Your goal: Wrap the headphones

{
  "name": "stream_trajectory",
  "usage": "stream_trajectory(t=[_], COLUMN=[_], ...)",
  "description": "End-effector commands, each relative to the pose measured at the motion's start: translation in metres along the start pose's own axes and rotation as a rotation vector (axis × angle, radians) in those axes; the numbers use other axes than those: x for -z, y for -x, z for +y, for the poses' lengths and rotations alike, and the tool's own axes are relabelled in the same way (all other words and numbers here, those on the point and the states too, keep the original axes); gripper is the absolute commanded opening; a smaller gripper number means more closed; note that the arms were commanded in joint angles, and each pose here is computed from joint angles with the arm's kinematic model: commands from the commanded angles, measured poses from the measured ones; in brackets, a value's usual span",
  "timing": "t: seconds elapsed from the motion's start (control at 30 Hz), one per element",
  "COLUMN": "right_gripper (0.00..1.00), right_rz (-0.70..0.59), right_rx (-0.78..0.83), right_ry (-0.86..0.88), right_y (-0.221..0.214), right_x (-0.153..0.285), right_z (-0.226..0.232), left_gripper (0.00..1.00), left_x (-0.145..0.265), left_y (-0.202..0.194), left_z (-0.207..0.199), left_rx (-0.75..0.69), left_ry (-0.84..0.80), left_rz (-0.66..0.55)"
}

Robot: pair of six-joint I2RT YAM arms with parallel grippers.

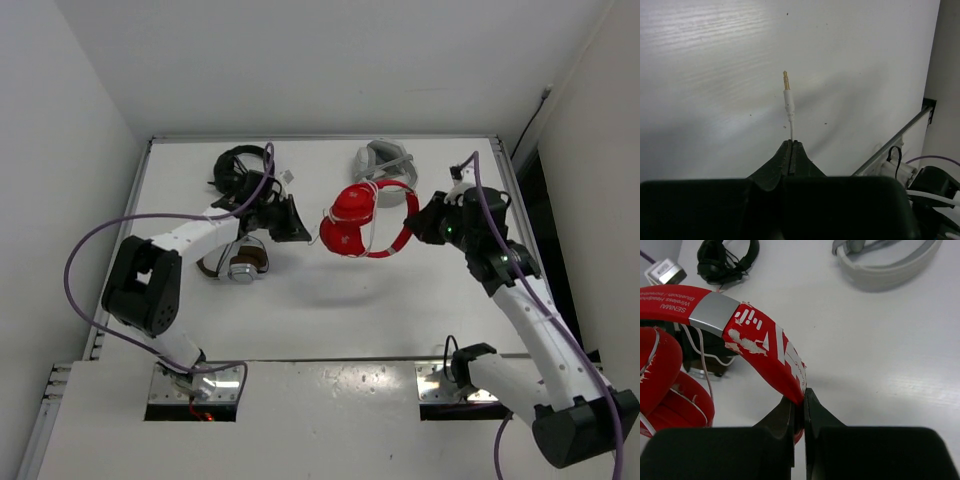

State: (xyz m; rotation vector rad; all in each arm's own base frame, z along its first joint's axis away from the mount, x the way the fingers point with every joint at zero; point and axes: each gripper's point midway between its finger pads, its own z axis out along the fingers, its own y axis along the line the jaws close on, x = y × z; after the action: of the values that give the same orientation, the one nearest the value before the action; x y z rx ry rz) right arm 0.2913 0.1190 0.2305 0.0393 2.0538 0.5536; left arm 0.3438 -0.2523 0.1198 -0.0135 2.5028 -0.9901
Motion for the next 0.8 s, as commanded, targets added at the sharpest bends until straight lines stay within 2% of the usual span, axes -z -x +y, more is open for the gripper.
stream_trajectory(t=[0.0,0.1,0.2,0.27,0.3,0.43,0.77], right_gripper=[0.00,0.00,0.00,0.00,0.00,0.00,0.00], right_rz=[-0.040,0.015,0.060,0.114,0.174,0.180,0.147], right_rx=[-0.262,-0.403,-0.568,-0.707,-0.808,-0.859,-0.872], right_ry=[0.123,0.149,0.118,0.103,0.044,-0.026,-0.163], right_y=[0.032,0.028,0.023,0.015,0.002,0.003,0.004], right_x=[0.002,-0.007,-0.017,-0.021,-0.029,-0.036,-0.064], right_z=[0.031,0.036,0.027,0.025,0.014,-0.001,-0.039], left_gripper=[0.00,0.00,0.00,0.00,0.00,0.00,0.00], left_x=[0.012,0.012,0.016,0.021,0.020,0.028,0.041], left_y=[0.001,-0.002,0.006,0.007,0.004,0.007,-0.004], left_z=[-0.026,-0.027,-0.027,-0.030,-0.034,-0.050,-0.066], left_rx=[0.057,0.084,0.107,0.110,0.095,0.052,-0.088], left_ry=[-0.074,-0.073,-0.055,-0.044,-0.027,-0.044,-0.055], left_rz=[-0.046,-0.065,-0.139,-0.190,-0.234,-0.318,-0.362])
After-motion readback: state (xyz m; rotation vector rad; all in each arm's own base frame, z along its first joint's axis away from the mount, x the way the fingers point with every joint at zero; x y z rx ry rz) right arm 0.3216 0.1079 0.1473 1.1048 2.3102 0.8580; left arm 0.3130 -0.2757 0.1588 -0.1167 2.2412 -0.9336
